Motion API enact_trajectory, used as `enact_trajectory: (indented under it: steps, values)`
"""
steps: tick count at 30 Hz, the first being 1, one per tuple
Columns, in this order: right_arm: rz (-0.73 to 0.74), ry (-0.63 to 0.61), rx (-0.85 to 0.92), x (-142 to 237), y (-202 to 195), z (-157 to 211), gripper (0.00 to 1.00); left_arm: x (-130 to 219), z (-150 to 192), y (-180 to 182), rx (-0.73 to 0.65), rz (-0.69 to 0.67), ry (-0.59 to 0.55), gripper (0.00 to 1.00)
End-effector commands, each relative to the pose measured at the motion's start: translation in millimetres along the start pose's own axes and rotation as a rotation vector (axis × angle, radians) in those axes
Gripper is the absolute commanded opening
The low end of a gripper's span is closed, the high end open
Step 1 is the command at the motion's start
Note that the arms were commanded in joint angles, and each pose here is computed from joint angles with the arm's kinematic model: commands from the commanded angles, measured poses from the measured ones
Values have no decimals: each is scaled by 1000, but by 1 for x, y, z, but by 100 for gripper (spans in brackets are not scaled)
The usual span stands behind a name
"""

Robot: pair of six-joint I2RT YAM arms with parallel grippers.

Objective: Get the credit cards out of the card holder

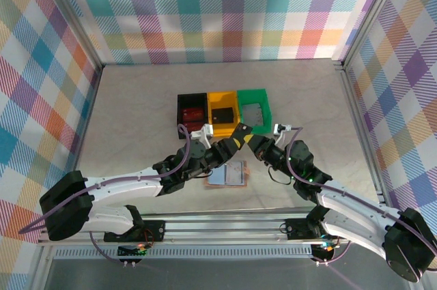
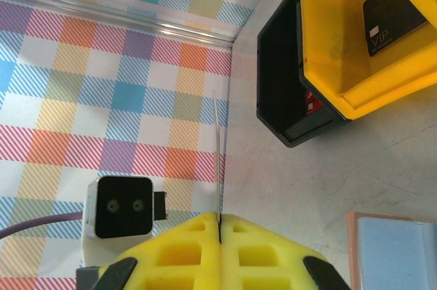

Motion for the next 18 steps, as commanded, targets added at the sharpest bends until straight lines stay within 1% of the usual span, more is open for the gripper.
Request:
enact_trajectory:
  steps: [1,13,18]
  values:
    - [-45,-4,-12,-2,9,1,0,2,-15,-25,3,64,-59,38]
    - [-24,11,-28,-3,4,5,0,6,-19,-23,10,42,-79,27]
    - [-14,37,-26,-4,3,10,0,7,-22,-25,4,34,-86,20]
Point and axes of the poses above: each hand's point on the last joint's axis, 136 mm out from that joint toward the fingers, its own x axis back along the fingers, its own y axis along the line the jaws close on, z = x × y, the point moved 4 cm from there along x, back along the fingers, and after that the axes turned 14 degrees about -x, right-handed, at the moved point
